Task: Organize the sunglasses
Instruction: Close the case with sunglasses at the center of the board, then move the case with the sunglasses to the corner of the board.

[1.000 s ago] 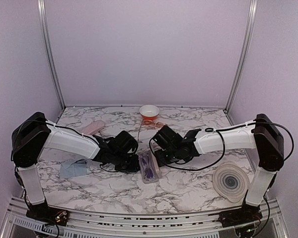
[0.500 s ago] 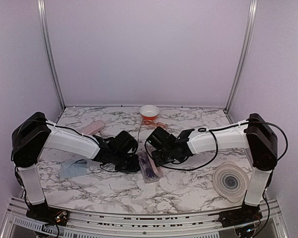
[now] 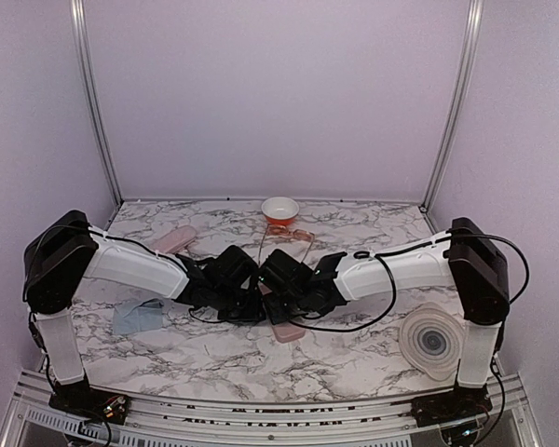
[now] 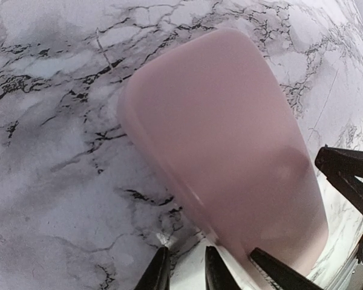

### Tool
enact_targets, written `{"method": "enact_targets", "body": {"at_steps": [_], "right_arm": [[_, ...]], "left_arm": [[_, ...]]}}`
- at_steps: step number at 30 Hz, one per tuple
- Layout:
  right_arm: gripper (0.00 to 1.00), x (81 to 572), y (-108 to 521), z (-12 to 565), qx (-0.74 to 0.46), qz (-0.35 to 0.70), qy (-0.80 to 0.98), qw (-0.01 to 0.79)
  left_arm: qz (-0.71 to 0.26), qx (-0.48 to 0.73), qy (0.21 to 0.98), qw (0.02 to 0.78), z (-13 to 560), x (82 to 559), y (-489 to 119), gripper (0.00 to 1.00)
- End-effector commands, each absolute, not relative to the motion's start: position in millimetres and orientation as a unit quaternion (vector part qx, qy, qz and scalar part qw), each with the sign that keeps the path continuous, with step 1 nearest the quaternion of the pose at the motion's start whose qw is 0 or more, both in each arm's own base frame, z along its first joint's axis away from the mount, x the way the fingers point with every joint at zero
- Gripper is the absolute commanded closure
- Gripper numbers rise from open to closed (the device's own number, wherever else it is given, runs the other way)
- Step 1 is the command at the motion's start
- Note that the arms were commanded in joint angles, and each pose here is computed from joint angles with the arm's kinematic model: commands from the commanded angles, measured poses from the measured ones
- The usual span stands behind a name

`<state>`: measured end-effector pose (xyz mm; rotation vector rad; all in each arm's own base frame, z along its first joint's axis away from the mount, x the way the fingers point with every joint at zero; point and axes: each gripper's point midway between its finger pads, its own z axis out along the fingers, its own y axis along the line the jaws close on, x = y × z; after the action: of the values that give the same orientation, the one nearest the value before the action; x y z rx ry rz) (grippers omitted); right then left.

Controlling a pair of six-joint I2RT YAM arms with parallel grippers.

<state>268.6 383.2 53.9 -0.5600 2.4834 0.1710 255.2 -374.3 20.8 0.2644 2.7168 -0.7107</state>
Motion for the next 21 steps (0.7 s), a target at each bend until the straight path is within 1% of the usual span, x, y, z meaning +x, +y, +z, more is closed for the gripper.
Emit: {"method": "enact_targets", "body": {"at_steps": [1,9,16,21], "right_arm": [[0.39,261.6,396.5,57.9,-0.226,0.074,0.929,0.284],[0.34,266.7,390.1,93.8,-0.227,0.082,0.916,0.321],[0.21,274.2,373.2,119.6,-0.211,0.096,0.913,0.337],[0.14,270.6,367.6,118.7,-0.214,0.143,0.915,0.310]], "left_arm": [[-0.216,0.097,0.963,0.125,-6.5,239.3,-360.3,0.79],[-0.218,0.092,0.961,0.144,10.1,240.6,-353.4,0.78],[-0.216,0.086,0.958,0.166,26.4,243.7,-345.4,0.76],[-0.207,0.080,0.957,0.186,38.1,248.1,-334.1,0.74]]}}
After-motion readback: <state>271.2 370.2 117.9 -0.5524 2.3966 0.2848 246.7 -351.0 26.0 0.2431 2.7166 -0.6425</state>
